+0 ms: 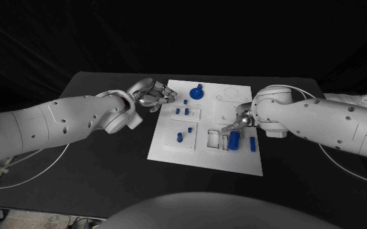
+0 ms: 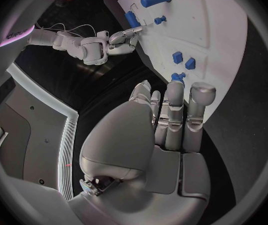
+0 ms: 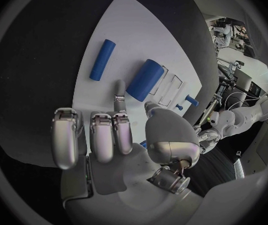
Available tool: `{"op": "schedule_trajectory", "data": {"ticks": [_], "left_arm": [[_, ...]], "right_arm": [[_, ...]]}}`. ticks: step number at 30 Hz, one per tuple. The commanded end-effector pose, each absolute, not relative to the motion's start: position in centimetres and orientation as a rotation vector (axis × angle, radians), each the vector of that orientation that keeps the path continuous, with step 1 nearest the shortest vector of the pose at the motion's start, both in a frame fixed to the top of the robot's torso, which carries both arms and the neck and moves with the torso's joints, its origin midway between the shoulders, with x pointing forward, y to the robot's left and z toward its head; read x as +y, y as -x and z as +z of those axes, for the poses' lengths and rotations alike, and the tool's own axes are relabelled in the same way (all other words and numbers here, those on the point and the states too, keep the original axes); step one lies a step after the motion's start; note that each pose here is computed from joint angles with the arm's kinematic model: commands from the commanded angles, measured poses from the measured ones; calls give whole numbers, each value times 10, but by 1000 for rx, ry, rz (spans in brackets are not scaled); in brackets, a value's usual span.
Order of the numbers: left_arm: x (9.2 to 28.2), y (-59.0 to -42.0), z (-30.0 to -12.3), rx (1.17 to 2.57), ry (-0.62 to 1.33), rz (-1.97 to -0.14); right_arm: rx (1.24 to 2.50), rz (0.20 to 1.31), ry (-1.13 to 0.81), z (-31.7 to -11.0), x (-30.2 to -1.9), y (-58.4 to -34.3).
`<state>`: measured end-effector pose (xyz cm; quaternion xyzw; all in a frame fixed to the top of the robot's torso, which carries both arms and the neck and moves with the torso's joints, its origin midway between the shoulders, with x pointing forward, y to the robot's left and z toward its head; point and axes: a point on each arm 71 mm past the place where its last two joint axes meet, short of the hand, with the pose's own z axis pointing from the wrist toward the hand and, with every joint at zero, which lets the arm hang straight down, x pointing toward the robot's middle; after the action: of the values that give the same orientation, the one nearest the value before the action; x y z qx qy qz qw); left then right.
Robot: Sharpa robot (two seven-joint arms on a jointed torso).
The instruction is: Assemble the parts on the task board
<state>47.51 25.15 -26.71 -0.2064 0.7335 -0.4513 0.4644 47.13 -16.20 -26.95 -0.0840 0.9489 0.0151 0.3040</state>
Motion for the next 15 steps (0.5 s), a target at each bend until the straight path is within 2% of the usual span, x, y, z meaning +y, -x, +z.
{"op": "schedule_trajectory", "data": {"ticks": [1,15], "left_arm": [[249,-475,-268,1816,509,-1120],[249,-475,-268,1820,510,-1120]], "right_arm": [[2530,22,238,-271,-163,-470],[2539,37,212,-271,-164,-469]]}}
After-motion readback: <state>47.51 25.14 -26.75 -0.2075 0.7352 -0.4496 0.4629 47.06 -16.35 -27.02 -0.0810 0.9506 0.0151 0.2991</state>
